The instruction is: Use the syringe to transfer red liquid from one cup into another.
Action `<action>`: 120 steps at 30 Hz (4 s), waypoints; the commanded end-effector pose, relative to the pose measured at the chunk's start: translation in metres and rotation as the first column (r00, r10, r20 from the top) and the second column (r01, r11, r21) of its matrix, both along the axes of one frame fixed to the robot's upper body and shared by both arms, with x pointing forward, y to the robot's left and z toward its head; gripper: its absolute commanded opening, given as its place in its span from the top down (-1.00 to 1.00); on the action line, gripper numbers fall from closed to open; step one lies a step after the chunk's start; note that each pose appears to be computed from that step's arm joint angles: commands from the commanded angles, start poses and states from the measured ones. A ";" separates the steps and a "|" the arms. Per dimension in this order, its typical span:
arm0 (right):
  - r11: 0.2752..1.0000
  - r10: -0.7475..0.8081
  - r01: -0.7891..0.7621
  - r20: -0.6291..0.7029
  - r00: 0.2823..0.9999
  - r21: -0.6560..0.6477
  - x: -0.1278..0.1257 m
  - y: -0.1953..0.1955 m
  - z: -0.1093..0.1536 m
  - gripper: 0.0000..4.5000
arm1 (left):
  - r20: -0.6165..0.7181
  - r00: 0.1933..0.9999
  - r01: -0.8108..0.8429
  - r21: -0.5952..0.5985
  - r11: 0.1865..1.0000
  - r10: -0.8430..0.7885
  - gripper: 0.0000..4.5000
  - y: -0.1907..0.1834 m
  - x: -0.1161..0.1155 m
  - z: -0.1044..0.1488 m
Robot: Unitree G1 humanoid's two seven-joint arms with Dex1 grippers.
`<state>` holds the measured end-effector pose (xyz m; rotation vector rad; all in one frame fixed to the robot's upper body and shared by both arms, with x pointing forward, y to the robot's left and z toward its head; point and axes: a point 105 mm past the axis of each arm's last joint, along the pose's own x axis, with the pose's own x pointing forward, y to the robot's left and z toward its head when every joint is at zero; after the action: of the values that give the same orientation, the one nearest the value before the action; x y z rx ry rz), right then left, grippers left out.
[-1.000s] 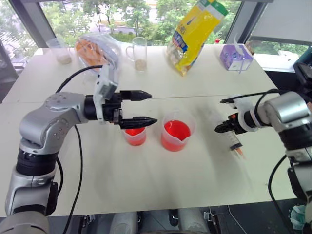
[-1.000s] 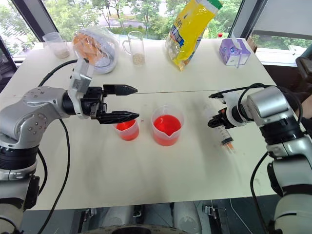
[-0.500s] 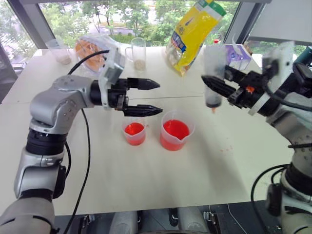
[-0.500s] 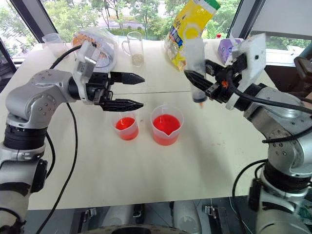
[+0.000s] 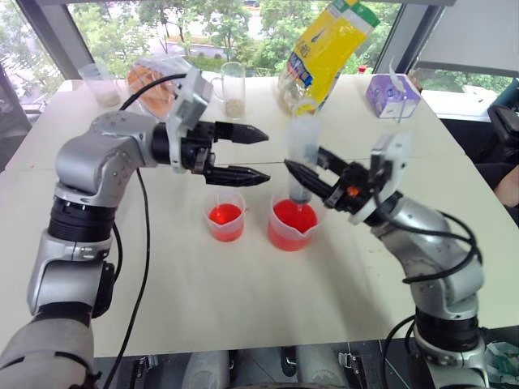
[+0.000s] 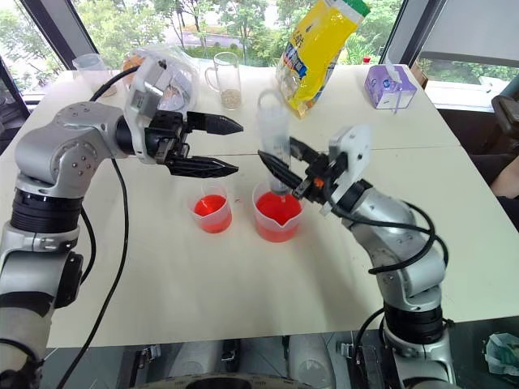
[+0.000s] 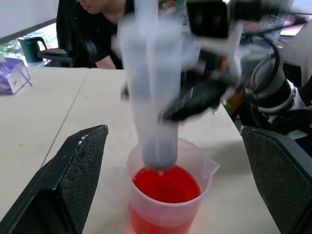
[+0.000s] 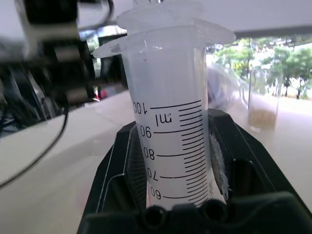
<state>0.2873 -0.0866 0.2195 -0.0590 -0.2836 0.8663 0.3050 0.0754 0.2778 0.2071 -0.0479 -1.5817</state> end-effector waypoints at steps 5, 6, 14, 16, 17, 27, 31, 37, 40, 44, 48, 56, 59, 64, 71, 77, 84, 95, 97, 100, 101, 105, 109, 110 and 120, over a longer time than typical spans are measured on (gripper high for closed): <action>1.000 0.001 0.000 0.047 0.999 -0.014 -0.004 0.006 -0.016 0.38 | 0.060 0.998 0.012 -0.046 0.999 -0.009 -1.00 -0.010 -0.001 0.017; 1.000 0.000 0.000 0.043 0.999 -0.013 -0.005 0.006 -0.017 0.38 | 0.060 0.998 0.012 -0.052 0.999 -0.009 -1.00 -0.011 -0.001 0.017; 0.999 0.011 -0.010 0.029 1.000 -0.030 -0.008 0.011 -0.025 0.38 | 0.038 0.999 0.020 -0.083 0.996 -0.017 -1.00 -0.022 0.002 0.015; 0.999 0.013 -0.012 0.029 0.999 -0.033 -0.008 0.012 -0.025 0.38 | 0.033 0.999 0.011 -0.085 0.996 -0.008 -1.00 -0.025 0.004 0.014; 0.999 0.013 -0.012 0.029 0.999 -0.034 -0.008 0.012 -0.025 0.38 | 0.030 1.000 0.008 -0.085 0.996 -0.006 -1.00 -0.026 0.005 0.013; 0.999 0.011 -0.010 0.036 0.999 -0.045 -0.007 0.010 -0.022 0.38 | -0.003 1.000 -0.011 -0.063 0.998 0.011 -0.40 -0.030 0.010 0.001; 0.998 0.012 -0.010 0.032 0.999 -0.055 -0.007 0.009 -0.023 0.38 | -0.009 1.000 -0.012 -0.069 0.998 0.011 0.55 -0.030 0.010 0.003; 0.998 0.018 -0.017 0.016 1.000 -0.063 -0.007 0.008 -0.026 0.38 | -0.001 1.000 0.023 -0.080 0.997 -0.023 0.99 -0.030 0.006 0.008; 0.998 0.034 -0.034 -0.010 0.999 -0.060 -0.007 0.008 -0.028 0.38 | 0.004 1.000 0.030 -0.134 0.991 -0.030 0.99 -0.029 0.008 0.025; 0.996 0.069 -0.073 -0.084 0.994 -0.047 -0.006 0.006 -0.038 0.38 | 0.034 0.999 0.040 -0.157 0.987 -0.035 0.99 -0.028 0.012 0.042; 0.994 0.089 -0.098 -0.150 0.985 -0.051 -0.004 0.003 -0.053 0.38 | 0.067 0.997 0.045 -0.166 0.985 -0.034 0.99 -0.027 0.015 0.053; 0.992 0.107 -0.117 -0.193 0.975 -0.040 -0.006 0.004 -0.062 0.38 | 0.103 0.994 0.047 -0.176 0.983 -0.029 0.99 -0.026 0.017 0.065; 0.992 0.108 -0.117 -0.192 0.975 -0.037 -0.005 0.005 -0.061 0.38 | 0.109 0.994 0.047 -0.176 0.983 -0.028 0.99 -0.026 0.018 0.066; 0.994 0.098 -0.105 -0.176 0.979 -0.030 -0.003 0.004 -0.056 0.38 | 0.113 0.993 0.052 -0.174 0.983 -0.032 0.99 -0.027 0.018 0.066; 0.996 0.087 -0.089 -0.077 0.993 -0.017 -0.005 0.002 -0.023 0.38 | 0.114 0.993 0.051 -0.145 0.988 -0.034 0.99 -0.027 0.017 0.053; 0.996 0.093 -0.093 -0.016 0.996 -0.006 -0.011 0.001 0.004 0.38 | 0.039 0.998 0.050 -0.095 0.994 -0.046 0.42 -0.025 0.015 0.030; 0.995 0.103 -0.103 0.007 0.995 0.003 -0.015 0.000 0.020 0.38 | 0.024 1.000 0.013 -0.058 0.998 -0.012 -0.97 -0.010 0.015 0.019; 0.980 0.175 -0.183 0.108 0.979 0.076 -0.008 0.010 0.063 0.38 | 0.031 0.990 -0.126 -0.246 0.961 0.138 -0.97 0.047 0.012 0.075; 0.963 0.237 -0.252 0.141 0.961 0.099 -0.008 0.021 0.079 0.38 | 0.043 0.986 -0.141 -0.281 0.949 0.159 -0.97 0.057 0.008 0.086; 0.917 0.346 -0.370 0.166 0.923 0.149 -0.005 0.045 0.096 0.38 | 0.065 0.979 -0.161 -0.324 0.932 0.192 -0.97 0.069 -0.001 0.102; 0.903 0.374 -0.399 0.169 0.912 0.156 -0.002 0.054 0.098 0.38 | 0.072 0.976 -0.170 -0.337 0.926 0.205 -0.97 0.072 -0.003 0.106; 0.875 0.432 -0.456 0.161 0.888 0.166 0.008 0.076 0.092 0.38 | 0.091 0.965 -0.197 -0.373 0.907 0.247 -0.97 0.082 -0.012 0.120; 0.855 0.475 -0.489 0.118 0.872 0.172 0.018 0.097 0.068 0.38 | 0.106 0.951 -0.229 -0.384 0.895 0.289 -0.97 0.092 -0.023 0.129; 0.856 0.481 -0.492 0.100 0.871 0.161 0.020 0.100 0.057 0.38 | 0.108 0.948 -0.238 -0.380 0.894 0.299 -0.97 0.093 -0.025 0.130; 0.855 0.506 -0.503 0.007 0.863 0.128 0.015 0.106 0.008 0.38 | 0.084 0.958 -0.242 -0.270 0.932 0.273 -0.97 0.077 -0.024 0.106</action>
<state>0.3095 0.0178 0.2148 0.1648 -0.2670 1.3512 0.2883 0.1544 0.3786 0.0506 -0.2879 -1.2758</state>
